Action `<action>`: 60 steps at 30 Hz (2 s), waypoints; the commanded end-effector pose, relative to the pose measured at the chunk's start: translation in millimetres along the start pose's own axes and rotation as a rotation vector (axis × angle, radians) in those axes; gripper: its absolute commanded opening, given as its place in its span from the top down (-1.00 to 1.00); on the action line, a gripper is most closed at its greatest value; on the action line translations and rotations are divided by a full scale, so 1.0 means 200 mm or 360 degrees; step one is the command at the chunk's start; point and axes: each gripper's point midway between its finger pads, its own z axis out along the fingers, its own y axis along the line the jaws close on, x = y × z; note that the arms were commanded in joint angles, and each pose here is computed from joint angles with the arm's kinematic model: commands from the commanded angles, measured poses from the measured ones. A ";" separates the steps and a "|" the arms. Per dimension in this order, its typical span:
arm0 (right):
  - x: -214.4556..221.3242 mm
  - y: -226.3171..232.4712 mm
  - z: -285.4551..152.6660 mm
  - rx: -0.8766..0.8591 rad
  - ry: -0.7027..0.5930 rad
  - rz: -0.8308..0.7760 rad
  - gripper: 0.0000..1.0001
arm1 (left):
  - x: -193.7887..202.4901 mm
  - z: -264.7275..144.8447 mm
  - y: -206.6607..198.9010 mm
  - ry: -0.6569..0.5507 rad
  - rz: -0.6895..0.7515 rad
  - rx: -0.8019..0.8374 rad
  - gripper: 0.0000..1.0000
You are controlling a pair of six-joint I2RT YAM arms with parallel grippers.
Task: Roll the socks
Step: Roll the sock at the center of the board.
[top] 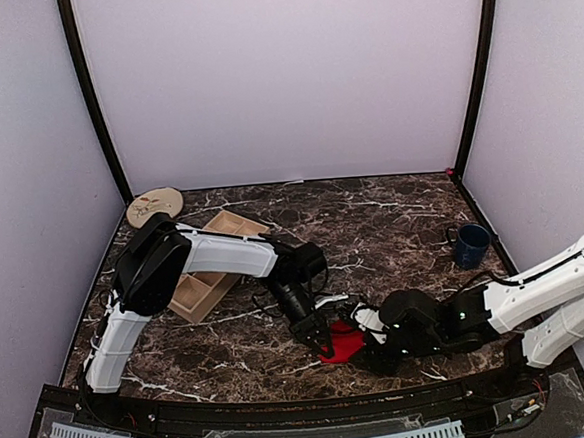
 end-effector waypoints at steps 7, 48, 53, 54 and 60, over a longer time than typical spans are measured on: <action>-0.13 0.07 0.05 -0.0041 -0.0066 -0.0139 -0.13 | 0.07 0.00 0.06 0.0057 -0.0098 -0.0006 1.00; -0.03 0.04 0.17 -0.0222 0.0084 -0.0039 0.97 | -0.02 -0.12 0.18 -0.0071 -0.0189 -0.0172 0.61; -0.01 -0.01 0.18 -0.0221 0.0091 0.0049 1.00 | -0.08 -0.20 0.16 -0.0216 -0.0200 -0.0184 0.43; -0.01 -0.01 0.18 -0.0223 0.0091 0.0072 1.00 | -0.08 -0.22 0.16 -0.0236 -0.0197 -0.0189 0.43; 0.00 -0.06 0.18 -0.0242 0.0077 0.0229 1.00 | -0.10 -0.29 0.18 -0.0335 -0.0178 -0.0325 0.41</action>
